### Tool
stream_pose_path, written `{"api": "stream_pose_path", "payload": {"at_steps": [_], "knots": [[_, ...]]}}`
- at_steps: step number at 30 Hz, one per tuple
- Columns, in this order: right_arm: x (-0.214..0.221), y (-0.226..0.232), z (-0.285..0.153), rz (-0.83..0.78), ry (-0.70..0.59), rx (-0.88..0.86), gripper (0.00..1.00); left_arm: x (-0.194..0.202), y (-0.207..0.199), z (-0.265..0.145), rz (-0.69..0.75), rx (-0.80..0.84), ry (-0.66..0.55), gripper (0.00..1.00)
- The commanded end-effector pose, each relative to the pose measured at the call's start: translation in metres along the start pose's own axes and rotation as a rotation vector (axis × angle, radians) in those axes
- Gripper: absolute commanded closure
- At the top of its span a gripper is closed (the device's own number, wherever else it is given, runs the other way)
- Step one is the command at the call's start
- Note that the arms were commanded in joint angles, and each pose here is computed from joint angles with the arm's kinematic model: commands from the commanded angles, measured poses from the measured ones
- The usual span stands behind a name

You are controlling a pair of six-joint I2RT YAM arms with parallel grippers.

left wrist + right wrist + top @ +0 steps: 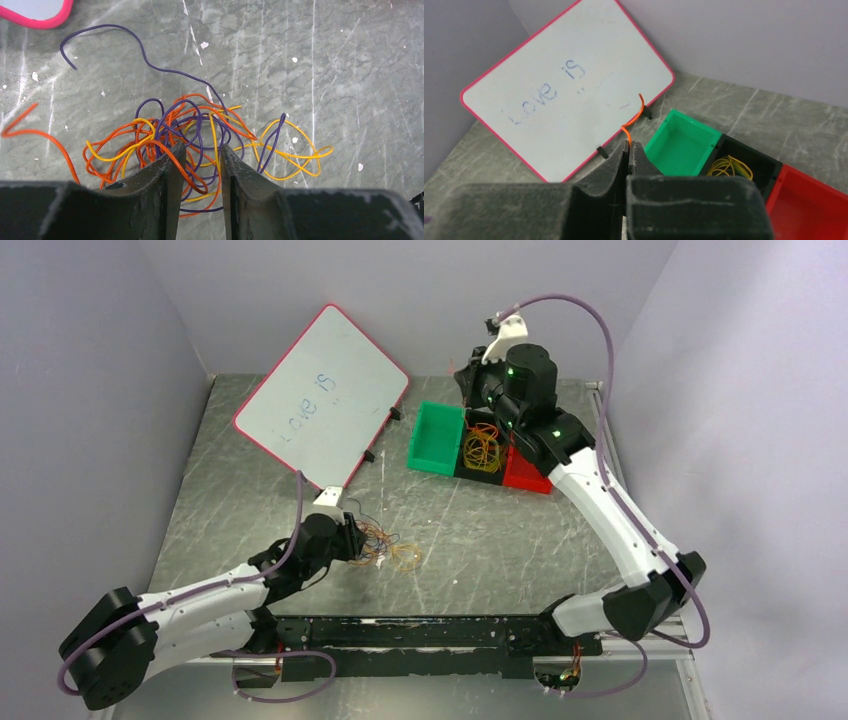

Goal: Untangle the cables

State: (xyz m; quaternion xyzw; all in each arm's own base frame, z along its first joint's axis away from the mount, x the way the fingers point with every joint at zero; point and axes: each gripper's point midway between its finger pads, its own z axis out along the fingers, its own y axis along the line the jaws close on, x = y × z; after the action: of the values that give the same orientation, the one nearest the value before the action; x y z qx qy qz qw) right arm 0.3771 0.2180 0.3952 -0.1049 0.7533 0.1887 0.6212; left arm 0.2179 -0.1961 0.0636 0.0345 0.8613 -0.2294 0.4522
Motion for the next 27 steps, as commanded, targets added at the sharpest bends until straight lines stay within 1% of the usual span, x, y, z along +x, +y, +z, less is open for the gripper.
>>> {"api": "stream_pose_path", "payload": {"at_steps": [1, 8, 9, 12, 18, 21, 27], "knots": [[0.005, 0.011, 0.024, -0.003, -0.029, -0.107, 1.0, -0.011, -0.008, -0.004, -0.016, 0.024, -0.012, 0.62], [-0.004, 0.003, 0.052, -0.004, -0.086, -0.101, 1.0, -0.017, -0.01, -0.01, -0.023, 0.028, -0.022, 0.6], [-0.008, -0.008, 0.057, -0.007, -0.098, -0.078, 1.0, -0.017, -0.01, -0.01, -0.022, 0.027, -0.021, 0.6], [-0.012, -0.013, 0.067, -0.028, -0.121, -0.077, 1.0, -0.019, -0.009, -0.012, -0.022, 0.021, -0.024, 0.6], [0.006, -0.017, 0.094, -0.032, -0.088, -0.103, 1.0, -0.026, -0.01, -0.016, -0.025, 0.022, -0.043, 0.58], [0.007, -0.013, 0.101, -0.024, -0.09, -0.126, 1.0, -0.027, -0.009, -0.017, -0.022, 0.018, -0.044, 0.57], [-0.045, -0.009, 0.09, -0.029, -0.227, -0.124, 1.0, -0.027, -0.009, -0.018, -0.023, 0.013, -0.044, 0.57]]}}
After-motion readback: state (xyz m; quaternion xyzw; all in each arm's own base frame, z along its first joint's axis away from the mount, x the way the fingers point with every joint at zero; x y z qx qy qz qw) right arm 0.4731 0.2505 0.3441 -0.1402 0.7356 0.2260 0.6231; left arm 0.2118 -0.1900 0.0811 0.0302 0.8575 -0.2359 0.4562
